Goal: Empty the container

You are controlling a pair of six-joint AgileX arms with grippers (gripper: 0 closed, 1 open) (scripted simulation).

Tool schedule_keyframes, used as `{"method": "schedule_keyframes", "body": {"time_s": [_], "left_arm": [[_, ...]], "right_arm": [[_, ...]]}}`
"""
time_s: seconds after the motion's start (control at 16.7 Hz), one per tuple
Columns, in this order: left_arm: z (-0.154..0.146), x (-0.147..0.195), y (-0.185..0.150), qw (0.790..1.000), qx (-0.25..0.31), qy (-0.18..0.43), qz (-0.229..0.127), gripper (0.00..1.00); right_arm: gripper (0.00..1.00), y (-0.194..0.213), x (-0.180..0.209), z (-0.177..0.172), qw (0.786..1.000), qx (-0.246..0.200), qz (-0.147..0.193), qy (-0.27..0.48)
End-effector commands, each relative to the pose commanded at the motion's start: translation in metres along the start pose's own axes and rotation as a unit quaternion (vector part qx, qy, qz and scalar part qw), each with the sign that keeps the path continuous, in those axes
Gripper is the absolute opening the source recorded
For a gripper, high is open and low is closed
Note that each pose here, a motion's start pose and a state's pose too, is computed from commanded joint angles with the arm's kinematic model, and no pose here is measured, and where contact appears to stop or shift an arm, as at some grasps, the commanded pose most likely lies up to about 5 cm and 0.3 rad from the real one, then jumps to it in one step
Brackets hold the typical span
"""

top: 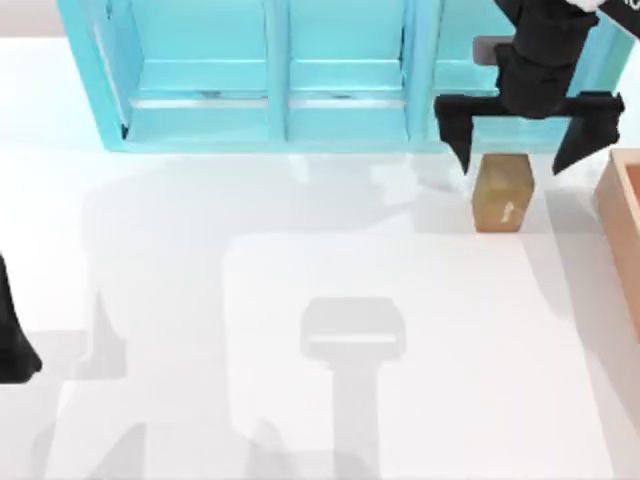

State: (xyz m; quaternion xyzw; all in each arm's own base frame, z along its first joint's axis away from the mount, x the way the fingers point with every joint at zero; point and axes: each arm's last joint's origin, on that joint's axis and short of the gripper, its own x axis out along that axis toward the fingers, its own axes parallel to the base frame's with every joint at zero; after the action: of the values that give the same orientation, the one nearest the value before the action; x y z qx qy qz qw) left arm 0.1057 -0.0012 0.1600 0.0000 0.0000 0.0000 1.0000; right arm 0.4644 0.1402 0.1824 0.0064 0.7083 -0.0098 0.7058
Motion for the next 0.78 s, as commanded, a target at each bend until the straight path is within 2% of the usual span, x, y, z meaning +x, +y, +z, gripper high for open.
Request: {"method": "schedule_keyframes", "body": {"time_s": [0.24,0.6,0.78], "left_arm": [[0.000,0.000,0.000,1.000,0.000,0.000,0.000,1.00],[0.000,0.000,0.000,1.000,0.000,0.000,0.000,1.00],[0.000,0.000,0.000,1.000,0.000,0.000,0.000,1.00]], "right_arm": [[1.00,0.001,-0.031,-0.004,1.000,-0.004,0.002,-0.002],[1.00,0.000,-0.037,-0.005,1.000,-0.004,0.003,-0.005],[1.00,-0.031,-0.048,-0.005,1.000,-0.002,0.005,-0.011]]}}
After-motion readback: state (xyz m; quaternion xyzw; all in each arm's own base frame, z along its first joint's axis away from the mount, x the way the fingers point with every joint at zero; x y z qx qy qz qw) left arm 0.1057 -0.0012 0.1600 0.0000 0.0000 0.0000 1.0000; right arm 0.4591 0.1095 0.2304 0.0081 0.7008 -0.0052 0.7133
